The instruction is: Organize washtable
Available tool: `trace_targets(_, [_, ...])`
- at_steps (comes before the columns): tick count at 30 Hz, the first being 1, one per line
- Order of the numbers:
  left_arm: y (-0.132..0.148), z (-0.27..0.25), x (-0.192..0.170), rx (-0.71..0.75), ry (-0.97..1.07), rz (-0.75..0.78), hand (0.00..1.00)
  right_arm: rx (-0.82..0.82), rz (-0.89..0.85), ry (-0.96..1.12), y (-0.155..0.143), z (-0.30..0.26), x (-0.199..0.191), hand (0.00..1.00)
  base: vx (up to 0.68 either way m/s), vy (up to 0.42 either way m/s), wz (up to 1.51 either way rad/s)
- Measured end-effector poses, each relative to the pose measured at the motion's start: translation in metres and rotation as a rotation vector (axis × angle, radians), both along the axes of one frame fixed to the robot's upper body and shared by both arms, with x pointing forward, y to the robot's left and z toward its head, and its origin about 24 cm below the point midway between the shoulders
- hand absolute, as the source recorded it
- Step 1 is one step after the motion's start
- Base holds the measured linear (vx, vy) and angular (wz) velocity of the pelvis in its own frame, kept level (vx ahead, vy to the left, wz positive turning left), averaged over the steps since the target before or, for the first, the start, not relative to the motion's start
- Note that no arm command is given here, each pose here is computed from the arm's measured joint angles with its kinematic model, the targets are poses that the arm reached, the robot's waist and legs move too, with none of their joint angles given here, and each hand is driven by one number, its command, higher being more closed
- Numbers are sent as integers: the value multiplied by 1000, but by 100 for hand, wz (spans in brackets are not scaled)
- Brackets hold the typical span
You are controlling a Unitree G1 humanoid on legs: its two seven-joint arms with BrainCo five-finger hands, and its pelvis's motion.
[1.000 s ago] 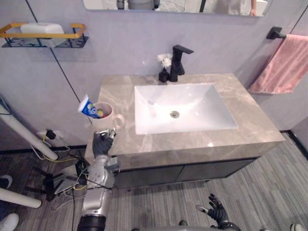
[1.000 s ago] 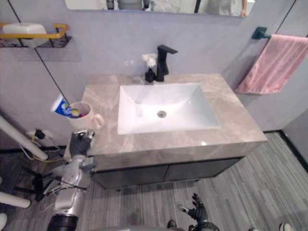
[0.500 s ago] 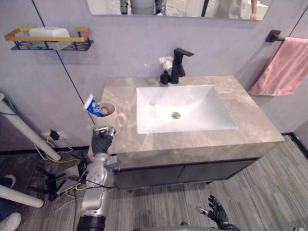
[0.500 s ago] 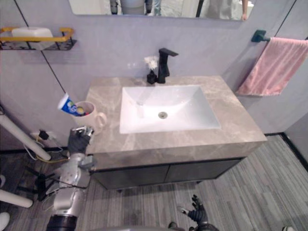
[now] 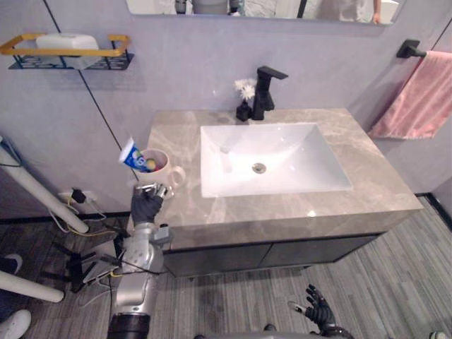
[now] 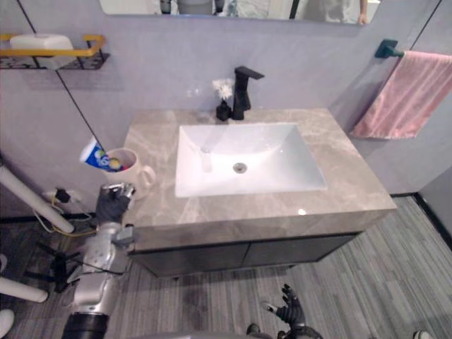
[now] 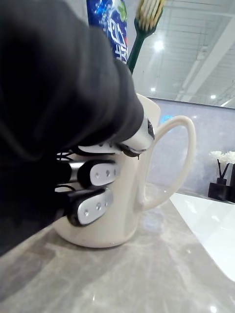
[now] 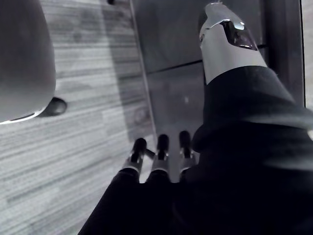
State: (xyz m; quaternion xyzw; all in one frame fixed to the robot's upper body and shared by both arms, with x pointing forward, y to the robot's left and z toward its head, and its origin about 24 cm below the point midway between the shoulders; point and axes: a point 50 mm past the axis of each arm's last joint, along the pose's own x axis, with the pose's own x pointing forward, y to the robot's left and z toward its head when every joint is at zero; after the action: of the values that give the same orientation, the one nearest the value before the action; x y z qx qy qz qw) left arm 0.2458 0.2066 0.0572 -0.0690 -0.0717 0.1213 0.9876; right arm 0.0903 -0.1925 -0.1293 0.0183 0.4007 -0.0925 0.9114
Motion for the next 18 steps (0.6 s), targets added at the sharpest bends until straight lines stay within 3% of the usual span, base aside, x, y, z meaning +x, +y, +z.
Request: trace_targets(18, [14, 4, 18, 65, 17, 20, 100, -21, -4, -19, -8, 3, 7, 0, -14, -10, -2])
